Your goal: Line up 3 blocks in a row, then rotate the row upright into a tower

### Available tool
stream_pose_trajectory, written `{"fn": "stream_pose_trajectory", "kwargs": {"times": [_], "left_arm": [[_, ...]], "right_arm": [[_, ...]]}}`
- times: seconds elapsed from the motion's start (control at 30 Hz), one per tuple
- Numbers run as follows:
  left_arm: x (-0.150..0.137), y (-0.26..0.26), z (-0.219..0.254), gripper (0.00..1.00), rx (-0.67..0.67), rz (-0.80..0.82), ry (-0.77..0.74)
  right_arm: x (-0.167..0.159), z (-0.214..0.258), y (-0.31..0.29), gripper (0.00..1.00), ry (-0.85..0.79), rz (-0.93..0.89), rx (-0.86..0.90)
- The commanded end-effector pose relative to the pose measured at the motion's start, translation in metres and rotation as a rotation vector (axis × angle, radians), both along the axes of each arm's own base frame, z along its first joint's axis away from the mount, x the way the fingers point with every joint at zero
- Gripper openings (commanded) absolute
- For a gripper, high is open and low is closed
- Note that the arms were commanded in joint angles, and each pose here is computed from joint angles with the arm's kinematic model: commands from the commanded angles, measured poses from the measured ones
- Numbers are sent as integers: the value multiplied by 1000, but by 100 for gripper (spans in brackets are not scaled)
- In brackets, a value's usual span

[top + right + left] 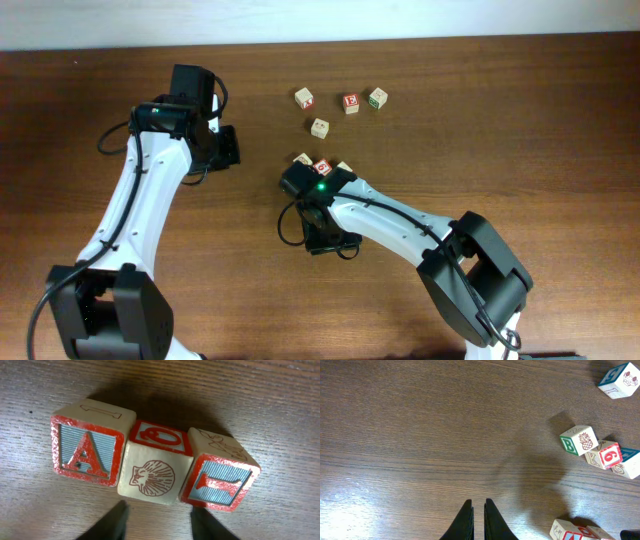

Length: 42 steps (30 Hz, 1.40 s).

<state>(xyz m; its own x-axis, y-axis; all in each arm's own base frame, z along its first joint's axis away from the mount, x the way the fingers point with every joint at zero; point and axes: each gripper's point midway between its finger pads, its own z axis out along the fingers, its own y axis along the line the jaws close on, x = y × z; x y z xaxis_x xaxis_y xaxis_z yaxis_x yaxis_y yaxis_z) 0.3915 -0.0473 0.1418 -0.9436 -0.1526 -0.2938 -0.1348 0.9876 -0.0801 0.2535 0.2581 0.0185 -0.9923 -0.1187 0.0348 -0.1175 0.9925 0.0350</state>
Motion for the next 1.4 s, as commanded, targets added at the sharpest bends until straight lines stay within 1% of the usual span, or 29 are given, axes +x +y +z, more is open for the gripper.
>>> {"fn": "stream_pose_trajectory", "kwargs": {"times": [0.0, 0.17, 0.5, 1.37], "left_arm": [[4, 0, 5, 8, 7, -13, -16], [4, 0, 5, 8, 6, -13, -15], [4, 0, 5, 9, 6, -13, -15], [-1, 1, 4, 9, 9, -13, 4]], "right_arm": [[-2, -4, -4, 36, 28, 4, -5], [2, 12, -3, 36, 7, 26, 0], [10, 12, -4, 35, -70, 52, -55], [19, 13, -1, 35, -115, 52, -47]]}}
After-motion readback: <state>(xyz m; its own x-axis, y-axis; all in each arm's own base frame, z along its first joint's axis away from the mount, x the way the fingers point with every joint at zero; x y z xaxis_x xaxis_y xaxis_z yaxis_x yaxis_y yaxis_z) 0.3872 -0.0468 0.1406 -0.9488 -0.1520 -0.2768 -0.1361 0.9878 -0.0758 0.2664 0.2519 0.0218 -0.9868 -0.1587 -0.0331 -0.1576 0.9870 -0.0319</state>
